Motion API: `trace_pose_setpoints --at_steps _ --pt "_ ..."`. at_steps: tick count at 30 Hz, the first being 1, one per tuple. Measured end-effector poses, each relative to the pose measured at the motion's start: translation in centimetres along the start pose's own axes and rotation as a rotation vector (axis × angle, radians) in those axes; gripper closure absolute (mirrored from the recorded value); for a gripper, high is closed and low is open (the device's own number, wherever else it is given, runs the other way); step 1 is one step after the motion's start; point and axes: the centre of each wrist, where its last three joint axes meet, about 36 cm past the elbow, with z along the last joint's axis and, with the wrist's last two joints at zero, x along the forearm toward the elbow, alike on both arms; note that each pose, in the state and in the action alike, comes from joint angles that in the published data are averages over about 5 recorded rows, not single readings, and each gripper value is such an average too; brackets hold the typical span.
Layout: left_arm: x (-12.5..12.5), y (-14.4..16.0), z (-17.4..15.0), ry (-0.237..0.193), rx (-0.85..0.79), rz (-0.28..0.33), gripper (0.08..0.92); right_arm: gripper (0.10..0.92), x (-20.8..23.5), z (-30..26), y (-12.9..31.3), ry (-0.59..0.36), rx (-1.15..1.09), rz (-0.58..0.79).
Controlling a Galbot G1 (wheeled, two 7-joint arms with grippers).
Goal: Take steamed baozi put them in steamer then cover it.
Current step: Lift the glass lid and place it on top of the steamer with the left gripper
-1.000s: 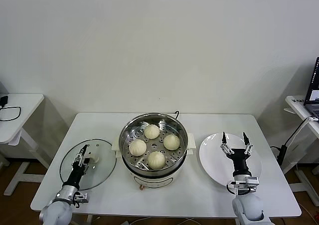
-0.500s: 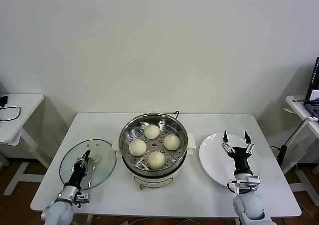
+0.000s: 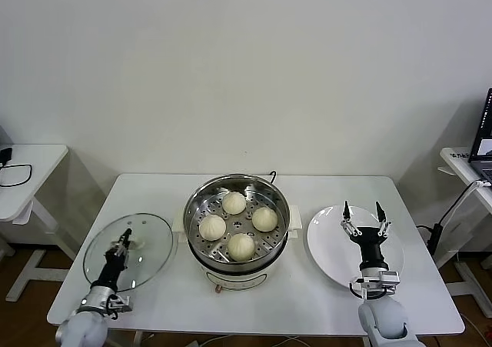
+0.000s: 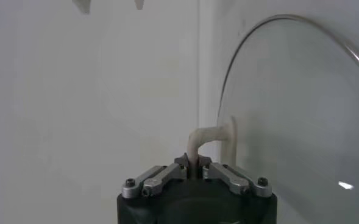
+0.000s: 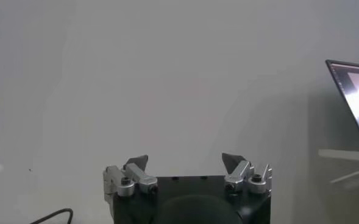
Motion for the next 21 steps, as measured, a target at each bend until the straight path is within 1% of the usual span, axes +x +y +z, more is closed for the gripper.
trace_pose_setpoints --at_steps 6,10,14,18,21 --pt "-0.1 5.1 0.7 0.052 0.017 -0.098 0.811 0.2 -0.2 0.0 0.3 -0.003 -0.002 -0.003" --pt "-0.1 8.9 -0.1 0.059 0.038 -0.162 0.811 0.2 -0.3 -0.1 0.4 -0.007 -0.004 -0.002" --pt "0.0 12.7 -2.3 0.037 0.066 -0.222 0.811 0.2 -0.4 -0.1 0.5 -0.007 -0.004 0.001" --pt "0.3 16.3 -6.0 -0.011 0.1 -0.268 0.811 0.2 -0.3 0.0 0.4 0.001 -0.002 0.006" --pt "0.7 18.3 -9.4 -0.05 0.133 -0.282 0.811 0.2 -0.3 0.2 0.5 0.011 0.002 0.012"
